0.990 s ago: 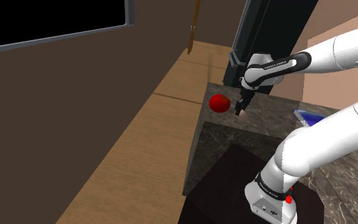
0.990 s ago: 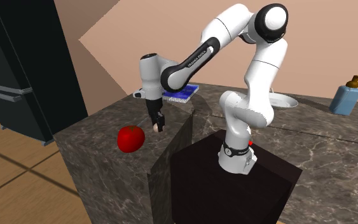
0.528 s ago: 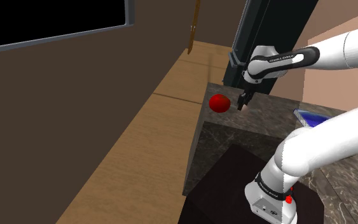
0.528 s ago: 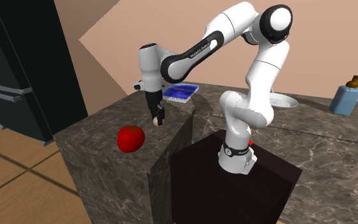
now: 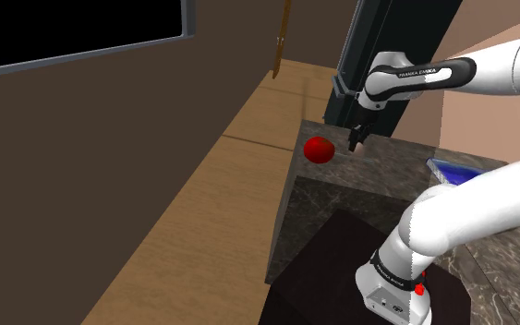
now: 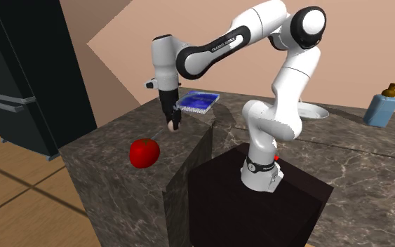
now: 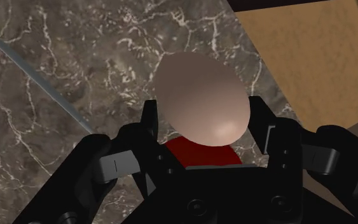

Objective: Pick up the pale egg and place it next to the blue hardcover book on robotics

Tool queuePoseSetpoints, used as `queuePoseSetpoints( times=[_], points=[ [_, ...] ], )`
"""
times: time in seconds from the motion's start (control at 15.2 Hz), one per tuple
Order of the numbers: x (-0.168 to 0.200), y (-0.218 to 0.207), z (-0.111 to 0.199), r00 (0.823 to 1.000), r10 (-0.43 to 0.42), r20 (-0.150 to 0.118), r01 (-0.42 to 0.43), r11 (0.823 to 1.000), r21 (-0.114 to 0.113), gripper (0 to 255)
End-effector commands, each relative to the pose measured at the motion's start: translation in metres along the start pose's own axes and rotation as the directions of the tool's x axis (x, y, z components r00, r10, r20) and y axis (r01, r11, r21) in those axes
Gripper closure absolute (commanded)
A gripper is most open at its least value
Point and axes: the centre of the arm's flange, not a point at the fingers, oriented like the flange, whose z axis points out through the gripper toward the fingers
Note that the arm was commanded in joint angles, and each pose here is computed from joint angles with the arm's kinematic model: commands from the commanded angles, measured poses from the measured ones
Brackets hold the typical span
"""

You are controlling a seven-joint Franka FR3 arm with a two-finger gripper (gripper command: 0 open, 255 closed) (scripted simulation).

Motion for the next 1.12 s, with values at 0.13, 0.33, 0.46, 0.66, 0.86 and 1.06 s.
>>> queuePoseSetpoints(
  times=[0.13, 0.33, 0.46, 0.66, 0.86, 1.06],
  points=[
    [-0.013, 0.006, -0.013, 1.000, 0.000, 0.000, 0.000, 1.000, 0.000, 255],
    [-0.049, 0.022, -0.012, 1.000, 0.000, 0.000, 0.000, 1.000, 0.000, 255],
    [-0.073, 0.033, -0.010, 1.000, 0.000, 0.000, 0.000, 1.000, 0.000, 255],
    [-0.109, 0.050, -0.009, 1.000, 0.000, 0.000, 0.000, 1.000, 0.000, 255],
    [-0.145, 0.066, -0.007, 1.000, 0.000, 0.000, 0.000, 1.000, 0.000, 255],
    [-0.181, 0.083, -0.005, 1.000, 0.000, 0.000, 0.000, 1.000, 0.000, 255]
  ],
)
